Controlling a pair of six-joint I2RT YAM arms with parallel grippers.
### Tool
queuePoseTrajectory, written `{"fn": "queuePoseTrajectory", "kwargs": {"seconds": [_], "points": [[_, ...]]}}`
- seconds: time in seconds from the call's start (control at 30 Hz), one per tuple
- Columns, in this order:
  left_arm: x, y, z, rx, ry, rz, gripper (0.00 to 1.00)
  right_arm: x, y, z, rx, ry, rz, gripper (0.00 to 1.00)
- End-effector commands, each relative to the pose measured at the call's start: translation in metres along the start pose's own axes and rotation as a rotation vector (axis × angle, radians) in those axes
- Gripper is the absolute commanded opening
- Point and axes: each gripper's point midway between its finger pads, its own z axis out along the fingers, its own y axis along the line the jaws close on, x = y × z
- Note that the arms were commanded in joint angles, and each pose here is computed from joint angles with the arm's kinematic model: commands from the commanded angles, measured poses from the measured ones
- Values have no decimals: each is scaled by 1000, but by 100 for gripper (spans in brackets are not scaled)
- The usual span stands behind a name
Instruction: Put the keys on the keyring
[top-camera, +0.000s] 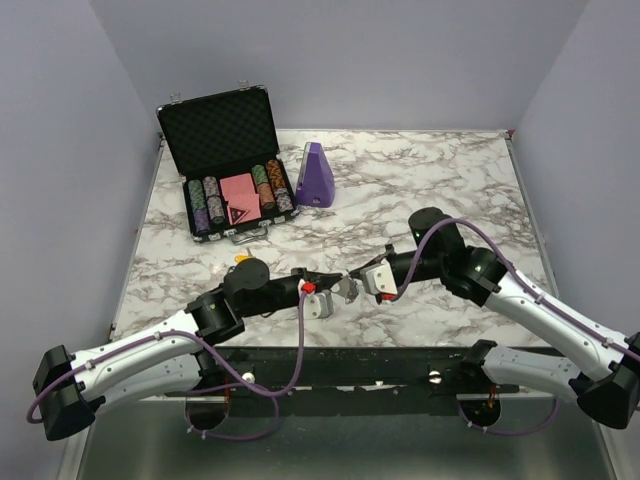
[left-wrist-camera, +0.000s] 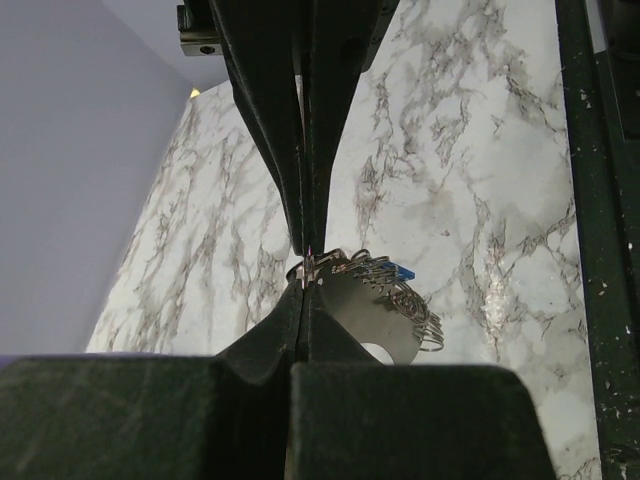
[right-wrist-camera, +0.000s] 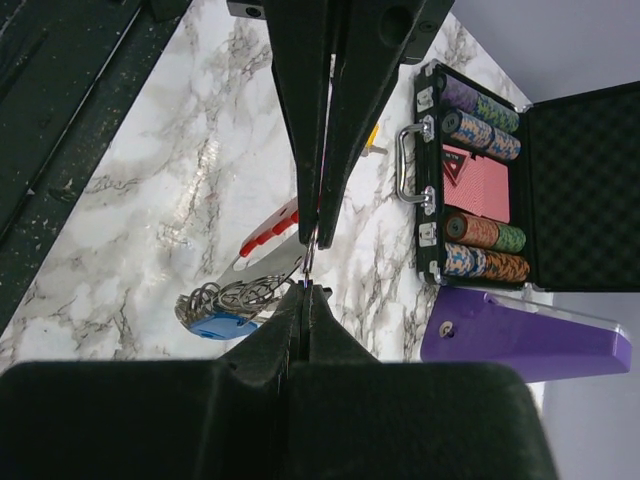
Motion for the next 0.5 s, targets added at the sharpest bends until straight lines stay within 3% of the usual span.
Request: {"fn": "queuePoseTrajectory", "kwargs": {"seconds": [0.0,0.47], "points": [[-26,5,-1,-17,-102,-7,0,-5,-1,-3,42,-16,-86,0],[-30,4,1,-11,-125,-39,0,-16,-6,-9,81,-53,-136,0]]}}
